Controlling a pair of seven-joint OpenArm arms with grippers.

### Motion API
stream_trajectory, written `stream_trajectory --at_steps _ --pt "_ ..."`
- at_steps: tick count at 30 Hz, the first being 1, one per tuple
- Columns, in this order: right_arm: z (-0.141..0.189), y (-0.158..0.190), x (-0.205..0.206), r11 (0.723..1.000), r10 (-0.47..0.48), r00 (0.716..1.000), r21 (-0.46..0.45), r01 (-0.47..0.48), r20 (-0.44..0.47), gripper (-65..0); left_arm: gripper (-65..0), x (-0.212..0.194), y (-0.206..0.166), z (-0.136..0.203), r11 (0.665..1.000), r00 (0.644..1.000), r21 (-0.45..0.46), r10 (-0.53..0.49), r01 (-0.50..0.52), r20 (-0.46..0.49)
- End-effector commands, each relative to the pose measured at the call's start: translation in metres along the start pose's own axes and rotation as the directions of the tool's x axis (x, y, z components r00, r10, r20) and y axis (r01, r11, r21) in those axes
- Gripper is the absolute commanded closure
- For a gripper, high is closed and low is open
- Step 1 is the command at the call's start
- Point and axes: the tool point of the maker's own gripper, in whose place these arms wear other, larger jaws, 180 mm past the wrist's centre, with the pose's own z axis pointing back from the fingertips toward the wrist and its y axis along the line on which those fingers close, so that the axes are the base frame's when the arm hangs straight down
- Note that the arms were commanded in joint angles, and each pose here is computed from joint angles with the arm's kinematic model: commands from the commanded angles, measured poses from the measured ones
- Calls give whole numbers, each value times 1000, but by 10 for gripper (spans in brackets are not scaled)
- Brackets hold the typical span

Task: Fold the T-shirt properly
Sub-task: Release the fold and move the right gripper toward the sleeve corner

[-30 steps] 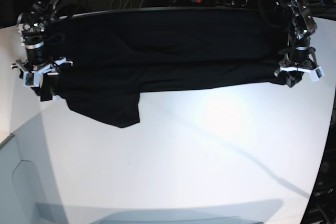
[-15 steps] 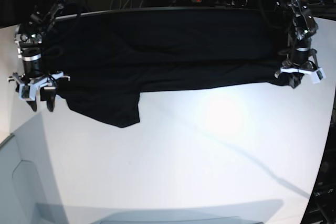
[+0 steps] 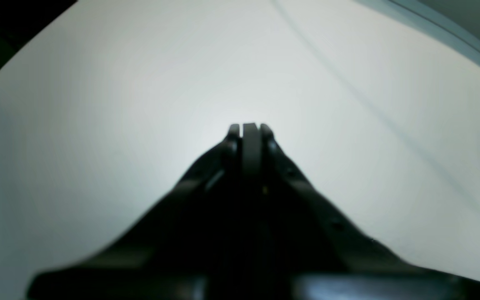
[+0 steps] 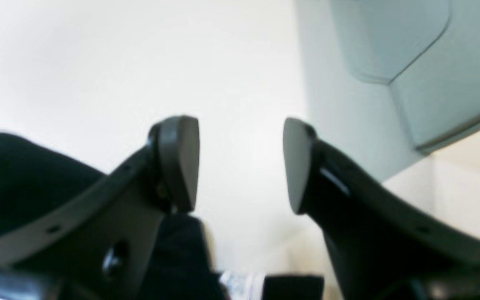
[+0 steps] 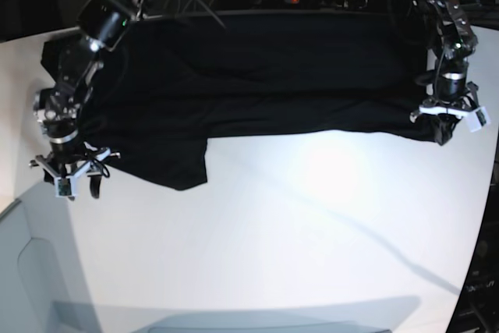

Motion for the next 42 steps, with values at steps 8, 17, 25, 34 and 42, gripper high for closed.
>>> stream_trajectory --at_steps 8,17,25,34,42 --pt "-14 11 -13 998 -24 999 50 25 -27 -327 -1 16 -1 0 1000 999 -9 -12 13 47" --pt "-12 42 -41 992 -5 996 127 17 -90 -360 -1 17 0 0 1000 999 -7 -16 16 48" --pt "-13 53 -52 987 -8 993 158 26 -118 -365 -1 18 -1 -1 1000 999 -8 -15 15 52" --pt "-14 65 -77 980 -28 984 188 62 -178 -189 -1 21 -2 -1 1000 998 -10 -14 15 59" --pt "-20 53 -47 986 -13 994 164 32 -113 0 -1 27 -3 -1 1000 997 -15 -21 22 75"
